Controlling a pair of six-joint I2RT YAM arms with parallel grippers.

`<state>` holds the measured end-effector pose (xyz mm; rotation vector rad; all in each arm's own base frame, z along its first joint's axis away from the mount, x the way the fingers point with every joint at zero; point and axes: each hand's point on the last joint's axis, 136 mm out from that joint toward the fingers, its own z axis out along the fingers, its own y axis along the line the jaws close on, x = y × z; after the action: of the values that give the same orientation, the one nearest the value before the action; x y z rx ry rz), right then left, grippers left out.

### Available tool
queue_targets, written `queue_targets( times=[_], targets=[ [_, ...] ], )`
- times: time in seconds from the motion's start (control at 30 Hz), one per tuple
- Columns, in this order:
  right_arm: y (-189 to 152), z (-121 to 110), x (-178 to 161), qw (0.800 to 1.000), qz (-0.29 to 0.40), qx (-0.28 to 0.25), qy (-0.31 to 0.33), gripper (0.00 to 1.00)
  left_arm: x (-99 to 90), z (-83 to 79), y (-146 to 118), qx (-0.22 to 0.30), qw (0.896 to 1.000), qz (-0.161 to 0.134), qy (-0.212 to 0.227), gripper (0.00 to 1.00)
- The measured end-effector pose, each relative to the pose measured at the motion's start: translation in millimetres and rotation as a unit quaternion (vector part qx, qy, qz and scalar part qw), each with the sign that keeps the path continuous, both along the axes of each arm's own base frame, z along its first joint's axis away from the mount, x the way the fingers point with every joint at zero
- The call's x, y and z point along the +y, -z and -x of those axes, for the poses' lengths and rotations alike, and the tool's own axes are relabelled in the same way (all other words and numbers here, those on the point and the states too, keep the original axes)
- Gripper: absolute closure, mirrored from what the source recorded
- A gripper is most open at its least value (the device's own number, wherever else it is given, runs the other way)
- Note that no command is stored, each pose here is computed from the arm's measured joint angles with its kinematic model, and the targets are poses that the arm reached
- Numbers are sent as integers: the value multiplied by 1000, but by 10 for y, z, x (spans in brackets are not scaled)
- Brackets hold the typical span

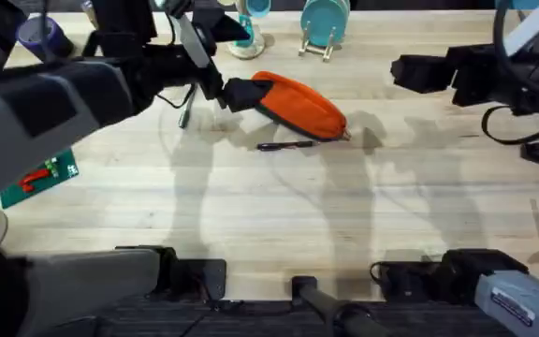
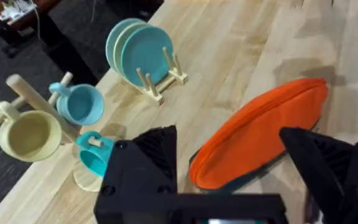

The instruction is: Unzip the bag, pick up the pens from the table one at a time and place them inside, then zip the bag closed.

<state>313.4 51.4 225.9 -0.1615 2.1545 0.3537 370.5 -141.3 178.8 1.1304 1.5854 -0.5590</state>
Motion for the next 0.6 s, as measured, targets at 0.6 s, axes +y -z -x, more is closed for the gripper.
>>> queue_targets(
  times=[0.6],
  targets=[
    [8,5,0,1000,0,2,0,5,-83,-170,691,50,998,26,35,7]
  ],
)
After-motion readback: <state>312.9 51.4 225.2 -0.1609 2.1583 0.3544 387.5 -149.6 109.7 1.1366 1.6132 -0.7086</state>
